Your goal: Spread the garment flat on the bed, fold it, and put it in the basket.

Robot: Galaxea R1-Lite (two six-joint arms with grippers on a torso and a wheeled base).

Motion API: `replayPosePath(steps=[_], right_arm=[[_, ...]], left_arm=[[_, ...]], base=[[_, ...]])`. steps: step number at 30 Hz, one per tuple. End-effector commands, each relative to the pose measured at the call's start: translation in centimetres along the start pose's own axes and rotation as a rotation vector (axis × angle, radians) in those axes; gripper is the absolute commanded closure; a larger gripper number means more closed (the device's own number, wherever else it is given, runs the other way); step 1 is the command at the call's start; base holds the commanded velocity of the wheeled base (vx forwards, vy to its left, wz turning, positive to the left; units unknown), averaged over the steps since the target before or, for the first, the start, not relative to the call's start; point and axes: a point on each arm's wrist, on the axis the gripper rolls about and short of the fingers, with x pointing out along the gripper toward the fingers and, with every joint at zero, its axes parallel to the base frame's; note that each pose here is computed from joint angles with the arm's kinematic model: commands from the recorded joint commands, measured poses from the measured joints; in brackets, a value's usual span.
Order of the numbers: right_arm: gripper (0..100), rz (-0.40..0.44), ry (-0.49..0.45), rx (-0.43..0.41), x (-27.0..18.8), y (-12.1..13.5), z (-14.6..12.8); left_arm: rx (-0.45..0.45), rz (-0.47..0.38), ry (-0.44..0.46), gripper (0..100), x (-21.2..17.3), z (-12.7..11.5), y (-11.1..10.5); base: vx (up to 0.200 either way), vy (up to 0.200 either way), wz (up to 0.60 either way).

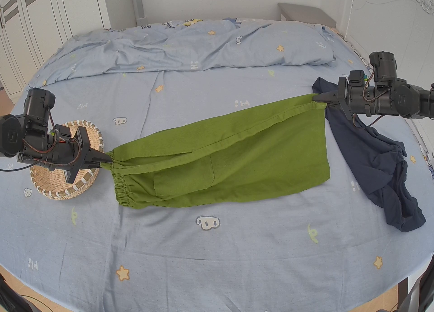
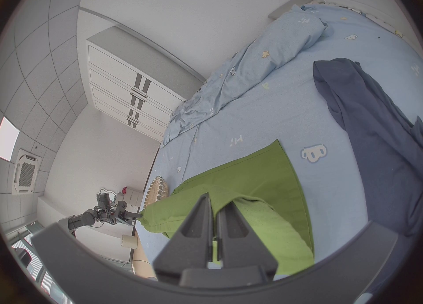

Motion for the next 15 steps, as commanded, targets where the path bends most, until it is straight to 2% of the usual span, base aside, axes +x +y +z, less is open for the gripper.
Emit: replayPosePath(steps=[1, 15], right_arm=[[100, -0.004, 0.004, 0.005, 1.2, -1.0, 0.2], [100, 0.002, -0.016, -0.005, 2.8, -1.7, 2.2]], left_arm=[[-0.015, 0.02, 0.023, 100, 1.1, 0.6, 0.5], [-0.028, 0.047, 0.026, 100, 2.2, 2.1, 1.7]], base=[[0.0, 0.0, 0.0], [0.0, 0.0, 0.0]])
